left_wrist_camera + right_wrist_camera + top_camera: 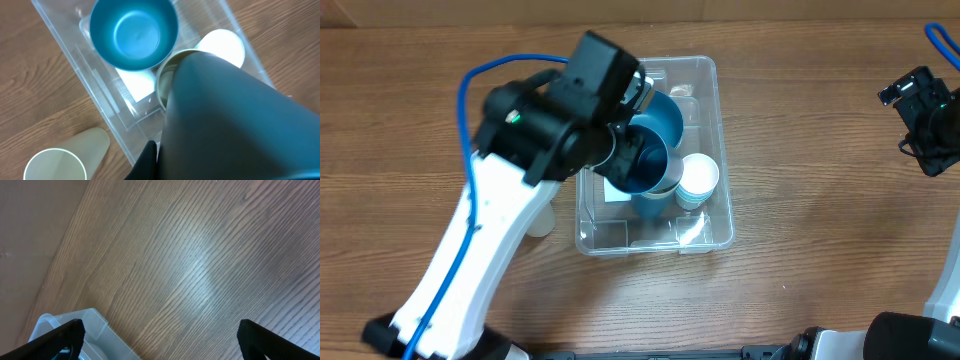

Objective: Pack container

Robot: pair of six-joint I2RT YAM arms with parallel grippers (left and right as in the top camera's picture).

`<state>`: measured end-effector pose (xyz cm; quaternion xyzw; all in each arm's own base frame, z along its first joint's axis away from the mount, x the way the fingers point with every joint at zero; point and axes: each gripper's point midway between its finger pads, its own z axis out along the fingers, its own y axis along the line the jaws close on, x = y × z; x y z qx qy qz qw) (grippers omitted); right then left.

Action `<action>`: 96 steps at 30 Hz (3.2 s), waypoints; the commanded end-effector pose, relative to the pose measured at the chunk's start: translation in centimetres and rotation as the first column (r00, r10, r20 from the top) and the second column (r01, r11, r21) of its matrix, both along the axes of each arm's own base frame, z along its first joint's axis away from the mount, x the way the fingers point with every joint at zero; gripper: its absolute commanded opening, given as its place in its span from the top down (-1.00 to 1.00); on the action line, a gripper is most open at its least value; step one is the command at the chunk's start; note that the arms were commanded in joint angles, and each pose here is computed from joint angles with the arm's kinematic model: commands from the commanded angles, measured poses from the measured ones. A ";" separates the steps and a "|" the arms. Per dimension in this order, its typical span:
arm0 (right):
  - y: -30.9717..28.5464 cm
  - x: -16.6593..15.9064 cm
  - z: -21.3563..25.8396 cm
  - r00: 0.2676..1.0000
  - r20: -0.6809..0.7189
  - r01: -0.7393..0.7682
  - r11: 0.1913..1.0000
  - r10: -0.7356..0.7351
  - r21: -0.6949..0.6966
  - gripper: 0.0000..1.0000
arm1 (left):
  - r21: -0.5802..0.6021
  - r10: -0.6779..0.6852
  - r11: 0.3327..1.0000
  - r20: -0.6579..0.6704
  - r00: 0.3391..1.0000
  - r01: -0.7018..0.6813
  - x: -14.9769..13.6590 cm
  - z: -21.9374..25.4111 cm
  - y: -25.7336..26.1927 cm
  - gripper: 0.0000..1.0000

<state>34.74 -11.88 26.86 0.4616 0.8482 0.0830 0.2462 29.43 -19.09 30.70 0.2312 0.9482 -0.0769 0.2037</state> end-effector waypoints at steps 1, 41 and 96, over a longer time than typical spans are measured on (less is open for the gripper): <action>0.2 0.3 0.7 1.000 0.023 -0.004 1.000 0.004 -0.005 -1.00 | 0.072 0.017 0.997 -0.025 1.000 -0.016 1.8 -2.2 -0.3 0.92; 0.2 0.3 0.7 1.000 0.023 -0.004 1.000 0.004 -0.005 -1.00 | 0.078 0.705 0.698 -0.254 0.662 -0.712 2.2 -4.5 20.9 0.92; 5.4 -4.2 9.5 0.955 0.272 -0.094 0.990 0.119 -0.103 -1.00 | -0.166 0.774 0.632 0.189 0.605 -0.757 0.5 9.8 22.5 -1.00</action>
